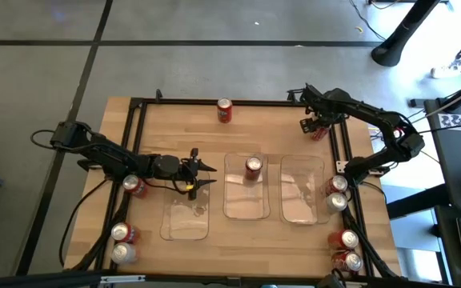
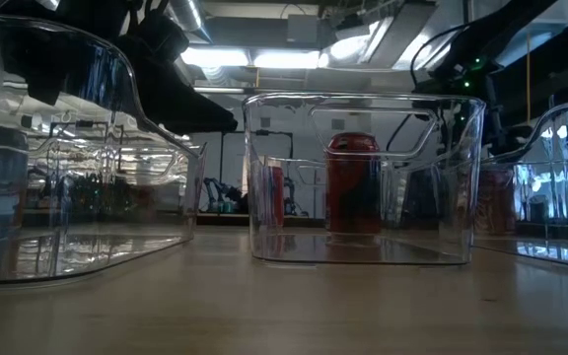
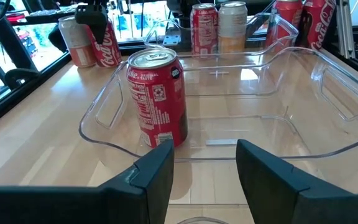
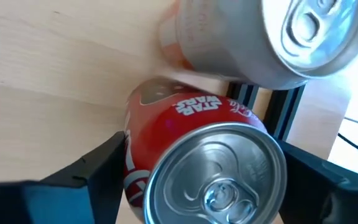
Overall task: Sort soda cans
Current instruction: Put the top right red white soda can into the center transparent bin, then put the top red white soda can into the center transparent bin
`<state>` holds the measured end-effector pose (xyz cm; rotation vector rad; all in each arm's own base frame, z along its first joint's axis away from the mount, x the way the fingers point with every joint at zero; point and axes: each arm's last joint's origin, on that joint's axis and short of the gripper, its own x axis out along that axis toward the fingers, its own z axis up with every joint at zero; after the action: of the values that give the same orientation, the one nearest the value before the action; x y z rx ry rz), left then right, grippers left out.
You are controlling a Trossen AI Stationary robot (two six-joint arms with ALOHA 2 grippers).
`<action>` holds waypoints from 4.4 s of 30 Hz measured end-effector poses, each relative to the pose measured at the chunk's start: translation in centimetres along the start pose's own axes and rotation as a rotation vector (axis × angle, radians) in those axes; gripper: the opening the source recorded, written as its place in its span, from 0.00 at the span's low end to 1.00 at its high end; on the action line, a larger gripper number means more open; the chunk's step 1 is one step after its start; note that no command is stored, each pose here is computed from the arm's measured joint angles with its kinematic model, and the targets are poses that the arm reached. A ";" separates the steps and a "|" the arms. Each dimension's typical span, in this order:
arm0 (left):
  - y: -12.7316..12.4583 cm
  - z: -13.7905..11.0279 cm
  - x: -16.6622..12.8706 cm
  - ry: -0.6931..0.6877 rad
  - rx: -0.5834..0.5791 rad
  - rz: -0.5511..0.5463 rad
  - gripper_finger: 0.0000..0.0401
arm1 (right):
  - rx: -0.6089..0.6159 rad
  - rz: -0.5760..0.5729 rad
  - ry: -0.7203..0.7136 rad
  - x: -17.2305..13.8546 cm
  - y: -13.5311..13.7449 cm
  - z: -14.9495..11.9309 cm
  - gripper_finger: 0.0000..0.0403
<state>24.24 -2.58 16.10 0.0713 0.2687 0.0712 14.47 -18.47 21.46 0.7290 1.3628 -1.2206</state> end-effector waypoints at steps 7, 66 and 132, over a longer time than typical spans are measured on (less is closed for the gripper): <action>0.0 0.0 0.0 0.000 0.000 0.000 0.41 | -0.052 0.045 -0.101 -2.7 1.3 0.2 0.76; 0.0 0.1 0.0 -0.007 0.002 0.000 0.41 | -0.961 0.583 -0.483 -15.9 23.0 -18.1 0.77; 0.0 -0.1 0.0 0.009 0.004 0.000 0.41 | -0.735 0.216 -0.271 -17.2 16.8 -17.8 0.96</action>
<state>24.21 -2.58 16.02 0.0748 0.2777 0.0708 27.82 6.55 31.05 0.1709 1.3316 -0.5480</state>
